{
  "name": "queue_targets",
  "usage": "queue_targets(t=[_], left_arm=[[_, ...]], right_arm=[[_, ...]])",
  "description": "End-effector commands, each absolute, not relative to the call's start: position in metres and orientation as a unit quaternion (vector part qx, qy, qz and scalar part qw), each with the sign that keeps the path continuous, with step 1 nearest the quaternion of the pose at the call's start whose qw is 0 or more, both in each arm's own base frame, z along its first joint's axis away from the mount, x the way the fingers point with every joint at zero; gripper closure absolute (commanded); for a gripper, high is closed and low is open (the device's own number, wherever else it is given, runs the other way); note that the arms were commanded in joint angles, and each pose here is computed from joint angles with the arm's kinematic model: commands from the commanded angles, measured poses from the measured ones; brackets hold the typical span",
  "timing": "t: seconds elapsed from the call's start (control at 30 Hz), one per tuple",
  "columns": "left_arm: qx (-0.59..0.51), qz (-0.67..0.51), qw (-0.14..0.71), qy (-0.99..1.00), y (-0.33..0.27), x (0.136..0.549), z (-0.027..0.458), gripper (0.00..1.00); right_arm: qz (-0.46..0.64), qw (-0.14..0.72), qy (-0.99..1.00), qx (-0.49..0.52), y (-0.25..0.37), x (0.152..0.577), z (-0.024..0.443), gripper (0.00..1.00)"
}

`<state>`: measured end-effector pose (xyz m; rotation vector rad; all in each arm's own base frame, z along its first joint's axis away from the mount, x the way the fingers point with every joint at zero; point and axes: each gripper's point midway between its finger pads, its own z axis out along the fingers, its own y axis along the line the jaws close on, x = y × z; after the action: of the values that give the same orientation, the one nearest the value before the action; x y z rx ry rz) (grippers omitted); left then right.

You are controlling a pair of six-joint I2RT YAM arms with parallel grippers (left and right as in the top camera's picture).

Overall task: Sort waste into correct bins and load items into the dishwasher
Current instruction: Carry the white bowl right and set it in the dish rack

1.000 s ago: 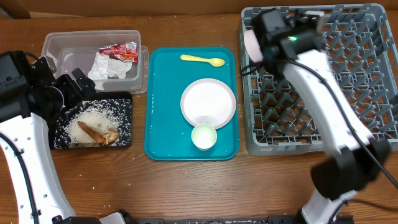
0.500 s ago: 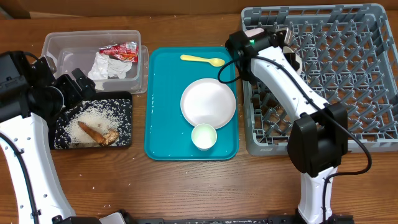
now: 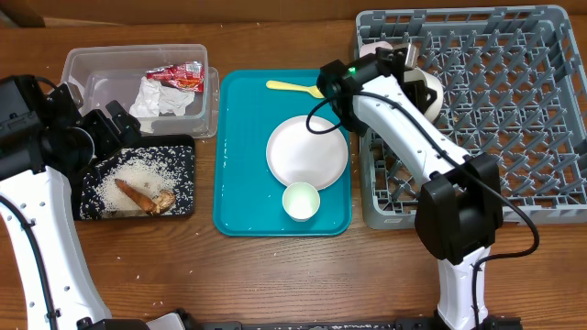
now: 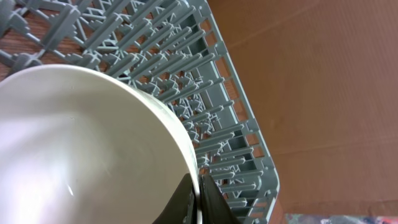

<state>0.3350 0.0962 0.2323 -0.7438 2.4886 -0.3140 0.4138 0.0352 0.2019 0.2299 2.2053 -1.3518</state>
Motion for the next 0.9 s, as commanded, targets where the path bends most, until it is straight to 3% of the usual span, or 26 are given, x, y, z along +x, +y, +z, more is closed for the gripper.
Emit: queue_targets(t=[0.0, 0.17, 0.63, 0.87], left_arm=[[-0.264, -0.119, 0.270, 0.918, 0.094, 0.336, 0.239, 0.00], [-0.264, -0.119, 0.269, 0.918, 0.094, 0.336, 0.239, 0.00], [-0.264, -0.119, 0.269, 0.918, 0.094, 0.336, 0.239, 0.00], [-0.264, -0.119, 0.270, 0.918, 0.094, 0.336, 0.239, 0.00]], right_arm=[[-0.529, 0.279, 0.799, 0.071, 0.031, 0.418, 0.209, 0.96], [-0.548, 0.299, 0.779, 0.064, 0.030, 0.422, 0.220, 0.96], [-0.614, 0.259, 0.745, -0.032, 0.024, 0.419, 0.188, 0.96], [-0.589, 0.244, 0.769, -0.038, 0.034, 0.412, 0.171, 0.96]])
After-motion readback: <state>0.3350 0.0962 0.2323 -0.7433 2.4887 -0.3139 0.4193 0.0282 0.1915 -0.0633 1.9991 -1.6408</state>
